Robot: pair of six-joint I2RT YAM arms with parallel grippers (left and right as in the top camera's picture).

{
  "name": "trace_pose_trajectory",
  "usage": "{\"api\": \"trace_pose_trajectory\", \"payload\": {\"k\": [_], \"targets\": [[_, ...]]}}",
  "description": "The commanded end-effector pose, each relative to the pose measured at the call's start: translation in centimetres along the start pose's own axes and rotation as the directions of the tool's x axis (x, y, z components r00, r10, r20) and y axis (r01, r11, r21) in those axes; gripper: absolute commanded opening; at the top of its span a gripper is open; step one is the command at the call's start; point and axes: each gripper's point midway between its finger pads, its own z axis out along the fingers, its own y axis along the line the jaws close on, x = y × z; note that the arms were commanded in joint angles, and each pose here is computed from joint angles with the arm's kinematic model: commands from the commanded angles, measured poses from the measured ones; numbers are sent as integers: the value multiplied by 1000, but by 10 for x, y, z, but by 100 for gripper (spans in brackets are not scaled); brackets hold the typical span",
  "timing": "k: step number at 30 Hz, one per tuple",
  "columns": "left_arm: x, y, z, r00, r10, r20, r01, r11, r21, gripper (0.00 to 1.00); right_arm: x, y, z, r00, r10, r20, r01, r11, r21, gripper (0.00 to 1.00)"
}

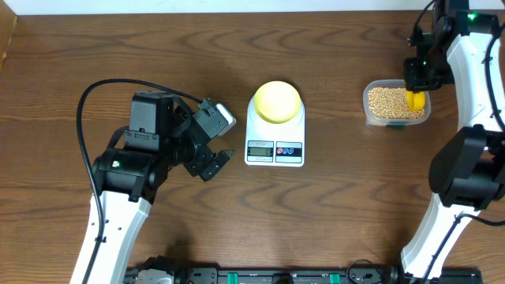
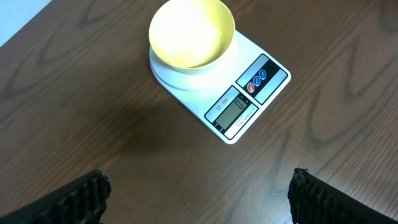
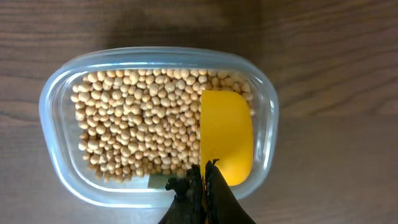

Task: Scoop item into bowl and weigh 50g on scale
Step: 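Lower the scoop into the soybeans with the right gripper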

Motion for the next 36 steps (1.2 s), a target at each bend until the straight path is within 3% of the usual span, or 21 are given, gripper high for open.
{"api": "trace_pose_trajectory", "payload": {"k": [1, 13, 24, 36], "targets": [[1, -2, -2, 1000, 3, 6, -3, 1000, 4, 94, 8, 9, 18, 999, -7, -38, 5, 999, -40, 1], [1, -2, -2, 1000, 3, 6, -3, 1000, 4, 94, 6, 36, 27, 1000, 12, -10, -14, 972, -236, 1], [1, -2, -2, 1000, 3, 6, -3, 1000, 4, 94, 3, 37, 35, 995, 101, -14, -97, 895, -436, 1], [1, -2, -2, 1000, 3, 6, -3, 1000, 4, 94, 11, 38, 44, 992, 120, -44, -126, 857, -500, 1]]}}
